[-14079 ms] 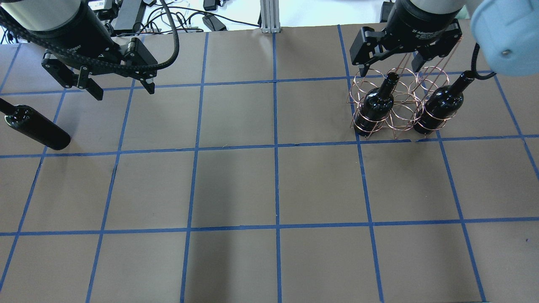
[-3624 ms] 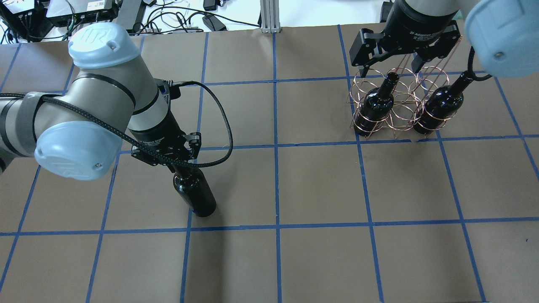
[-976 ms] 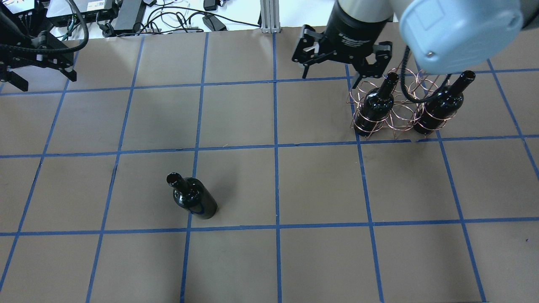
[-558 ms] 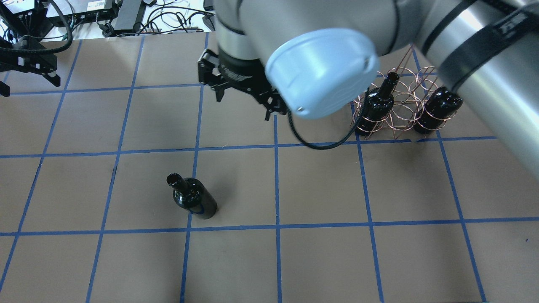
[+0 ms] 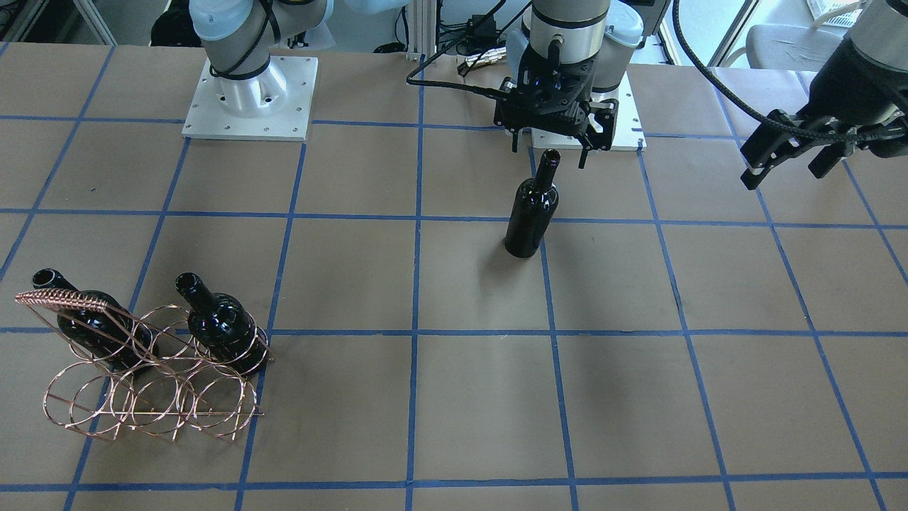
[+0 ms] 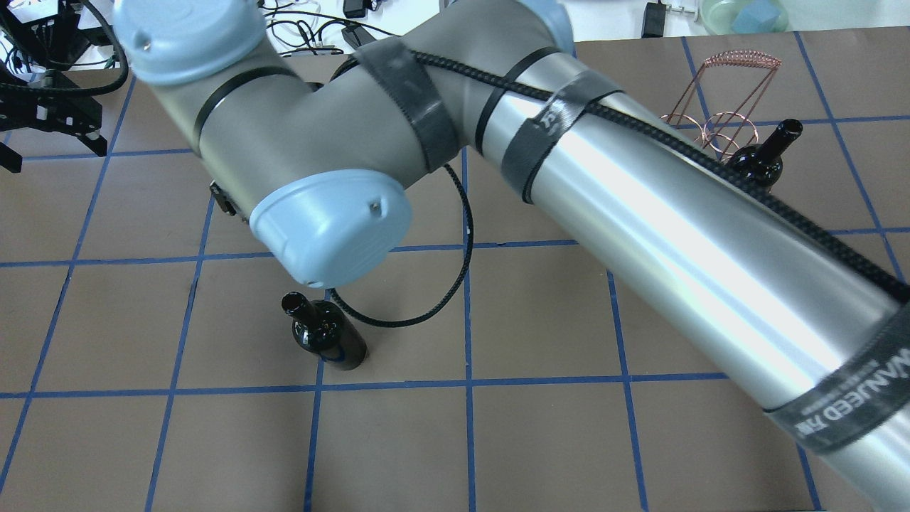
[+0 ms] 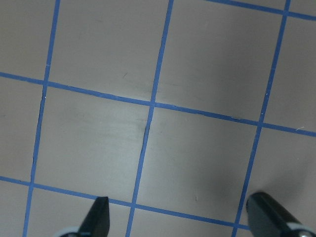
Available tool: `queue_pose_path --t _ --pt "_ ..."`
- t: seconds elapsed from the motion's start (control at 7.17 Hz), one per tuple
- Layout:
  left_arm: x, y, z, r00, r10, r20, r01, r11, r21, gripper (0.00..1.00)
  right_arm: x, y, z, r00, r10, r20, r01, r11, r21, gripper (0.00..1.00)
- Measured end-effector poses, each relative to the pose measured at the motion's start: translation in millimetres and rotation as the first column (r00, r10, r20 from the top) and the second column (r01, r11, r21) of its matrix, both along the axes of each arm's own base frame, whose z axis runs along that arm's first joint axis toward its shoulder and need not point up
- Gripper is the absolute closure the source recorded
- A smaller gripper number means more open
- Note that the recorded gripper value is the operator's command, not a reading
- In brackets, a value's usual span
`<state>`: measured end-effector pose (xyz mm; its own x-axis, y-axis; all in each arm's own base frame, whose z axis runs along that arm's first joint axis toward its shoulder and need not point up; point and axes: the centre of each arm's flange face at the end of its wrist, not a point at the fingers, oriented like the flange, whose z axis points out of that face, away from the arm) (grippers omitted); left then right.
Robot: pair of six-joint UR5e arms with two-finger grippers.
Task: Place wine into wine basket
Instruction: 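Reach the right gripper across to the upright bottle and grasp its neck, then lift the bottle with the right gripper and carry it toward the rack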
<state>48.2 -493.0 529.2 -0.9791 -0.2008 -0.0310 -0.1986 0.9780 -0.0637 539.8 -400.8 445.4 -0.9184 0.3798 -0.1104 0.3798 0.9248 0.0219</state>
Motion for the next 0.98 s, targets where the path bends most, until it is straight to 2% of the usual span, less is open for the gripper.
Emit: queue_pose_path --t 0.42,0.84,0.98 --pt "0 0 -2 1.000 0.001 0.000 -0.001 1.000 0.003 0.00 23 19 -41 0.996 0.066 -0.052 -0.064 0.997 0.050 0.13" --pt "0 -1 -3 1.000 -0.001 -0.005 0.001 1.000 0.003 0.00 20 26 -71 0.992 0.082 -0.100 -0.074 0.994 0.082 0.22" --pt "0 -2 -3 1.000 -0.001 -0.007 0.001 1.000 0.003 0.00 20 26 -72 0.992 0.082 -0.100 -0.074 0.994 0.081 0.30"
